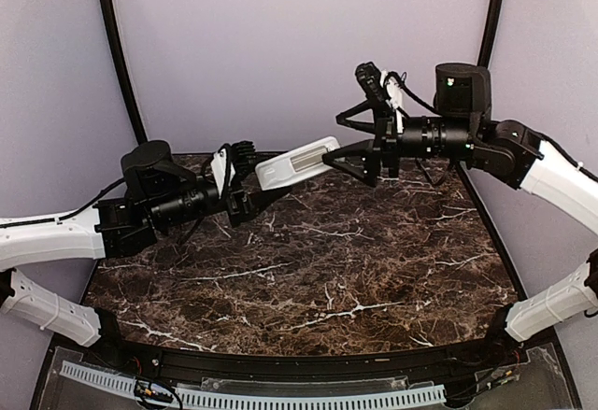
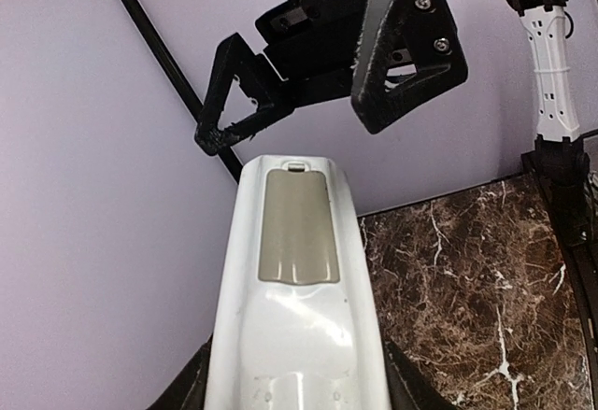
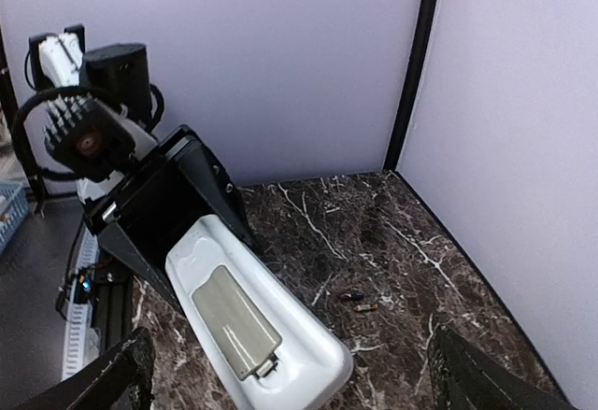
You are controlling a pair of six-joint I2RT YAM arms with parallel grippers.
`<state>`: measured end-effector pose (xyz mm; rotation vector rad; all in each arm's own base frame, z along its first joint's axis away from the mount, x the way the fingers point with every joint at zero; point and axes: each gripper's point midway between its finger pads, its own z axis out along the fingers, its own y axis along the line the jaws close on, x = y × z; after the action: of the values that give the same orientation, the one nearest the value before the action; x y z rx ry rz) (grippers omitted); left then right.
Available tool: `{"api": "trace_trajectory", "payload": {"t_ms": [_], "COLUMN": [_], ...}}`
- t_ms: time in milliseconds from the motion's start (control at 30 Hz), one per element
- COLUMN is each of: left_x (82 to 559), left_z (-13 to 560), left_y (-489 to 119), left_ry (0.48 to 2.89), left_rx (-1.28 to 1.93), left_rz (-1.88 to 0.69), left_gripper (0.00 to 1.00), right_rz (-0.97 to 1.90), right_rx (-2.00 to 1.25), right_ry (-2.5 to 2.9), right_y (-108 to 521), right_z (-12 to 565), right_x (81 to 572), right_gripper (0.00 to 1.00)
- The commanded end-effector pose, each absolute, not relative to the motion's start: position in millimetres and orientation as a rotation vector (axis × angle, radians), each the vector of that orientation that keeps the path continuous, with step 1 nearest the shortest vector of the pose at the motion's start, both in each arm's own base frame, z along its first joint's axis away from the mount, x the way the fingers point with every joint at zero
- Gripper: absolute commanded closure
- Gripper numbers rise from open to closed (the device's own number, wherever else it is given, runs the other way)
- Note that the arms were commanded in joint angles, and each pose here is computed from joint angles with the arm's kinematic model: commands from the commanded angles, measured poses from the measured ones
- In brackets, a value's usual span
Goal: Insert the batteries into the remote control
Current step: Pass from the left arm to the right
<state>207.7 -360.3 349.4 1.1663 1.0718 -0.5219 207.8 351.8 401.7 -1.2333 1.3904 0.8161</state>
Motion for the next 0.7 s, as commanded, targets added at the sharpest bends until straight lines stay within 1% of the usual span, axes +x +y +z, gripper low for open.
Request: {"api": "trace_trajectory", "payload": {"t_ms": [0, 67, 167, 367, 467, 600, 667], "left_x": [204.6, 204.7, 205.1, 205.8, 205.3, 205.0, 205.4], "left_z": [402.2, 398.6, 396.7, 394.2, 392.5, 389.3, 389.7], "left_y": [-343.6, -343.1, -343.7, -345.0, -346.2, -346.9, -346.4], "left_ry": [0.913, 0.907, 0.903, 0.904, 0.905, 0.911, 0.912], "left_rx": [0.949, 0.937, 0.925, 0.902, 0.907, 0.913, 0.910], "left_rz": [-0.475, -0.463, -0.462, -0.465, -0.465, -0.458, -0.456], "left_gripper": [1.00, 1.00, 1.00, 1.00, 1.00, 1.00, 1.00], "right_rz": [1.119, 1.175, 1.246, 1.423, 1.464, 1.483, 1.486], "right_rx": [-0.949, -0.859, -0.789, -0.863, -0.875, -0.891, -0.904], "right_ry": [1.543, 1.575, 1.589, 1.542, 1.534, 1.493, 1.485], "right_y": [347.4, 346.3, 350.2, 368.6, 373.6, 377.7, 380.4], "right_z": [423.6, 427.1, 427.0, 430.0, 430.1, 435.2, 435.3], "right_x": [219.7, 225.5, 229.4, 214.6, 211.9, 207.4, 205.2], "right_gripper": [0.01, 0.03, 0.10, 0.27, 0.37, 0.45, 0.51]}}
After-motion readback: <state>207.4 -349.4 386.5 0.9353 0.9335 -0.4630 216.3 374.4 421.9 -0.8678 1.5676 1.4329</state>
